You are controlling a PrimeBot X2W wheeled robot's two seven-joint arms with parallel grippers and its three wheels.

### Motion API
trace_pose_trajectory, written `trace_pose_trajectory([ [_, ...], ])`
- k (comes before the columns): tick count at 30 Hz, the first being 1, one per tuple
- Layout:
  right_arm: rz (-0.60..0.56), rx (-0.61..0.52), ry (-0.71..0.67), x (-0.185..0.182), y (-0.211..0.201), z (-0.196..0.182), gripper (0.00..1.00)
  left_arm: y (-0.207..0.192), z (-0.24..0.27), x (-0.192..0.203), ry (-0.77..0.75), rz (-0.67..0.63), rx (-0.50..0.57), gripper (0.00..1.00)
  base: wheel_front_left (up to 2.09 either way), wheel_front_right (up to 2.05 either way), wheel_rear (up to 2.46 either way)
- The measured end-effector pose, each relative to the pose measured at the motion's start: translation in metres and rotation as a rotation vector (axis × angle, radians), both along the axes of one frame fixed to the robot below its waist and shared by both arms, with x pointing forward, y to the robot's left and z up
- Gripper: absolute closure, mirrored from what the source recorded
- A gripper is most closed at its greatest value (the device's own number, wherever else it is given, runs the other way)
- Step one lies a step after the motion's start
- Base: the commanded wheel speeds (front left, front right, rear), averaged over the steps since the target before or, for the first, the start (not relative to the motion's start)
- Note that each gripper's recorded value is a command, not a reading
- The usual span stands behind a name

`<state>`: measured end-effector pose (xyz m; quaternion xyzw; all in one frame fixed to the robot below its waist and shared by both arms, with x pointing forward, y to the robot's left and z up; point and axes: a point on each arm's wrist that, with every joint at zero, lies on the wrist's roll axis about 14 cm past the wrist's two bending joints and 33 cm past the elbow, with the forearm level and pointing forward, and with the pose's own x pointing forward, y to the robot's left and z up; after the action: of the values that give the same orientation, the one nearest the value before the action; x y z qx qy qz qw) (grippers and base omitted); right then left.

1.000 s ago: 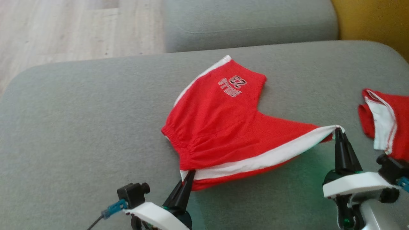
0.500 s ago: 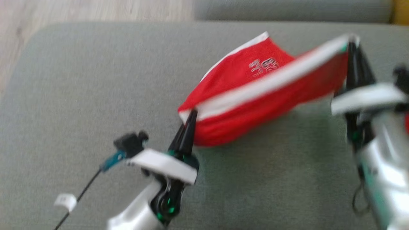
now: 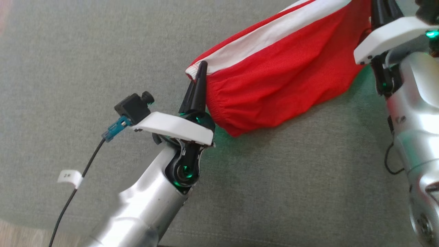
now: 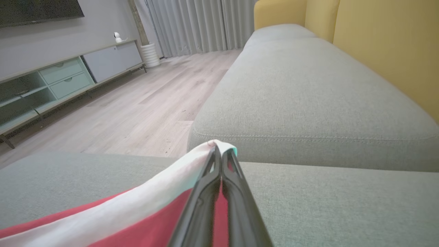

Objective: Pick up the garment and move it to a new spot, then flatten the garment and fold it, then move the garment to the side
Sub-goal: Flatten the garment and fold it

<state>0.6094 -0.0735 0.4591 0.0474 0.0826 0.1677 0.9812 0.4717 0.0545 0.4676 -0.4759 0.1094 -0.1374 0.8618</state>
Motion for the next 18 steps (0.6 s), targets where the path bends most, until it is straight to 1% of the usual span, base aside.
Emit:
trace_pose_trajectory([
  [4,0.014,-0.015,0.026,0.009,0.009,-0.017,1.00,-0.002,-0.012,0.003,0.033,-0.007,-0.006,1.00,0.00,0.00,0.00],
  [5,0.018,-0.019,0.027,0.011,0.011,-0.019,1.00,-0.001,-0.014,0.004,0.036,-0.005,-0.006,0.91,0.00,0.00,0.00],
  [6,0.020,-0.023,0.031,0.013,0.013,-0.022,0.51,0.000,-0.017,0.005,0.042,-0.002,-0.003,0.63,0.00,0.00,0.00],
  [7,0.020,-0.023,0.031,0.013,0.013,-0.022,0.00,0.000,-0.017,0.005,0.042,-0.002,-0.003,0.11,0.00,0.00,0.00],
  [8,0.023,-0.025,0.026,0.015,0.014,-0.022,0.00,0.001,-0.019,0.005,0.045,0.000,0.005,0.00,0.00,0.00,0.00],
  [14,0.031,-0.042,0.005,0.018,0.018,-0.018,0.00,0.013,-0.026,0.005,0.045,0.022,0.065,0.00,0.00,0.00,0.00],
  [18,0.036,-0.063,-0.006,0.015,0.016,-0.013,0.00,0.017,-0.033,-0.005,0.056,0.024,0.110,0.00,0.00,0.00,0.00],
])
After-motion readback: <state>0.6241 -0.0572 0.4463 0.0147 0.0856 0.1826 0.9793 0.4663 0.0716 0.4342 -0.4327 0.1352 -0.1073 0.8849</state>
